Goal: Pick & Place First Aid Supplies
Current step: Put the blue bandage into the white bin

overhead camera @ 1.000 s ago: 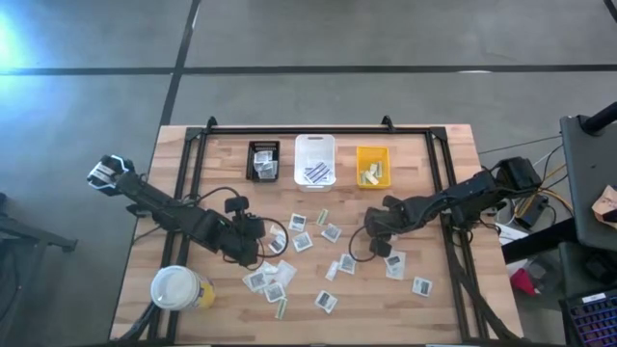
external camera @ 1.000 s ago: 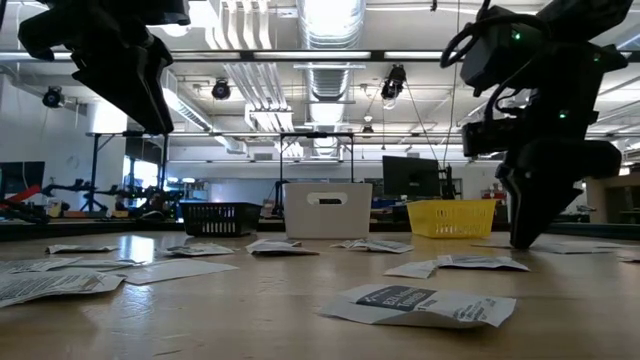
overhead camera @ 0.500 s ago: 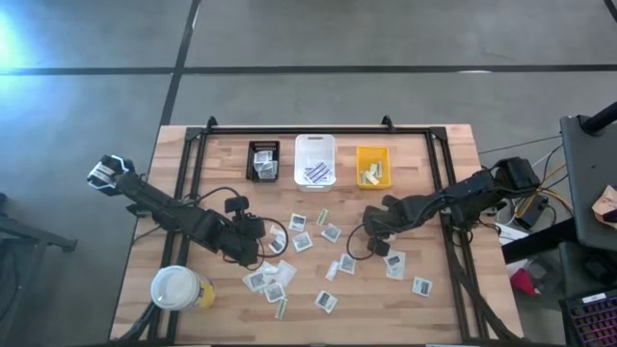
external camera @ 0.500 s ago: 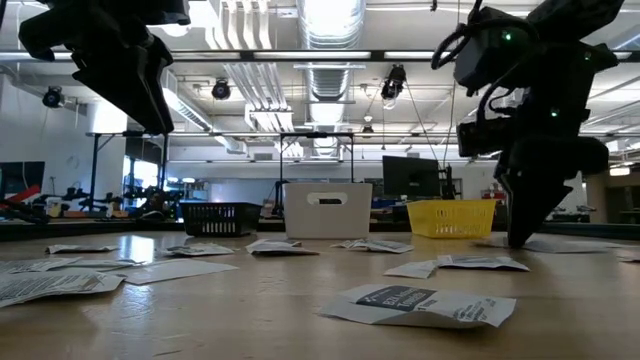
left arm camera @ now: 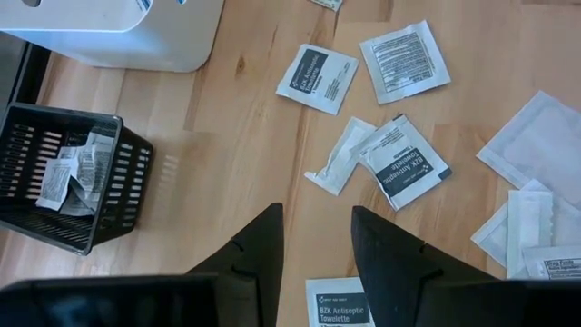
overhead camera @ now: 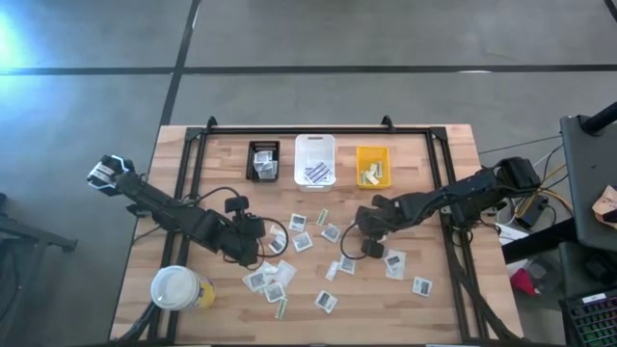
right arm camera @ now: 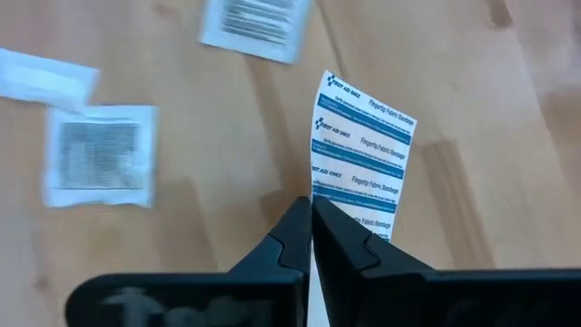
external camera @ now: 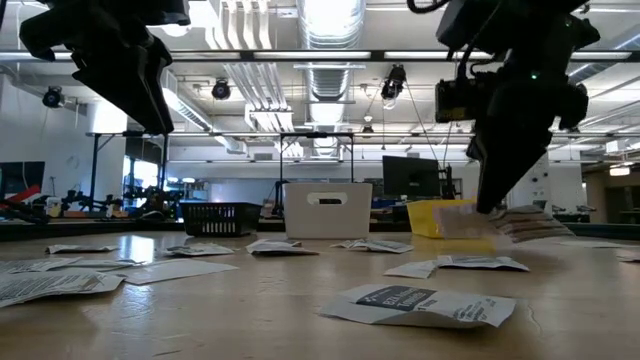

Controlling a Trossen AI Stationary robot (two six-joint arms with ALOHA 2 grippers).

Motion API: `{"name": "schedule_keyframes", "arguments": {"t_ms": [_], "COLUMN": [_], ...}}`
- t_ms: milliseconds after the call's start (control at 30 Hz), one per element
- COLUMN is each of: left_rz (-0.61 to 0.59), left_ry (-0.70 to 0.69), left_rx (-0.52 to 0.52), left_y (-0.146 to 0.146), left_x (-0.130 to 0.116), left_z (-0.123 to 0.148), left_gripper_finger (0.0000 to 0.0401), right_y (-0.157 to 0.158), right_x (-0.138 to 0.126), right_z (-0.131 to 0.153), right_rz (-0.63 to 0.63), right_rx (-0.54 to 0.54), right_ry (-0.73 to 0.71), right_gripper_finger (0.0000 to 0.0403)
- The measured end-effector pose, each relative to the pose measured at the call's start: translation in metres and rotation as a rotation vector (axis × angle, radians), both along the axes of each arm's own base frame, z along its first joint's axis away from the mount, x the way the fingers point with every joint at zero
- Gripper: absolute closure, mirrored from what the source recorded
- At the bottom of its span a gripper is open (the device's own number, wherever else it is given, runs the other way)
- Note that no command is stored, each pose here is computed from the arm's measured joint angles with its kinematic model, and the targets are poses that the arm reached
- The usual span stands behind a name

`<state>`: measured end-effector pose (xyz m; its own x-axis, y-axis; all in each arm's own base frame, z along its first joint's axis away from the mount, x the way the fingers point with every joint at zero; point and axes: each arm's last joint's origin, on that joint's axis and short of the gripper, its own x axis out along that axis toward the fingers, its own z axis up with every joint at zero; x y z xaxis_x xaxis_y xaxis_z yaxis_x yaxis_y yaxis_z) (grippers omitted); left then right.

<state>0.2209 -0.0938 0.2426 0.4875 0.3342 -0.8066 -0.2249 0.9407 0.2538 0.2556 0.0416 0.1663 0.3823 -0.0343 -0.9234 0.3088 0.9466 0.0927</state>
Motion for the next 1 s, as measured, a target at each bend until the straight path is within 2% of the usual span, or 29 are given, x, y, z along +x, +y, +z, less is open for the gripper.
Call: {"name": "schedule_keyframes", "arguments": {"t_ms": [233,400,633,733,1000], "left_rz": [-0.034,-0.144,-0.306,-0.327,-0.311], "left_ry": [-0.049,-0.14,-0.343,-0.35,-0.338], "left_rx": [-0.01,0.001,0.06,0.082,0.089], "left_y": [-0.002,-0.007,-0.013,-0.013,-0.008], "left_x": [0.005,0.014,0.029,0.03,0.03], "left_z": [-0.003,-0.006,-0.009,-0.01,-0.013], "left_gripper_finger": [0.0275,0.0275,0.0275,0.0275,0.0275], "right_y": [0.008,0.016,0.021,0.021,0.008], "right_x": [0.01,0.018,0.027,0.031,0.048], "right_z": [0.016,0.026,0.034,0.038,0.053], "right_rz": [0.085,0.157,0.219,0.25,0.289], "right_rx": [0.018,0.015,0.015,-0.014,-0.175], "right_ry": [-0.073,-0.147,-0.252,-0.304,-0.52], "right_gripper_finger": [0.0394,0.0394,0.0394,0.0394,0.0394]}}
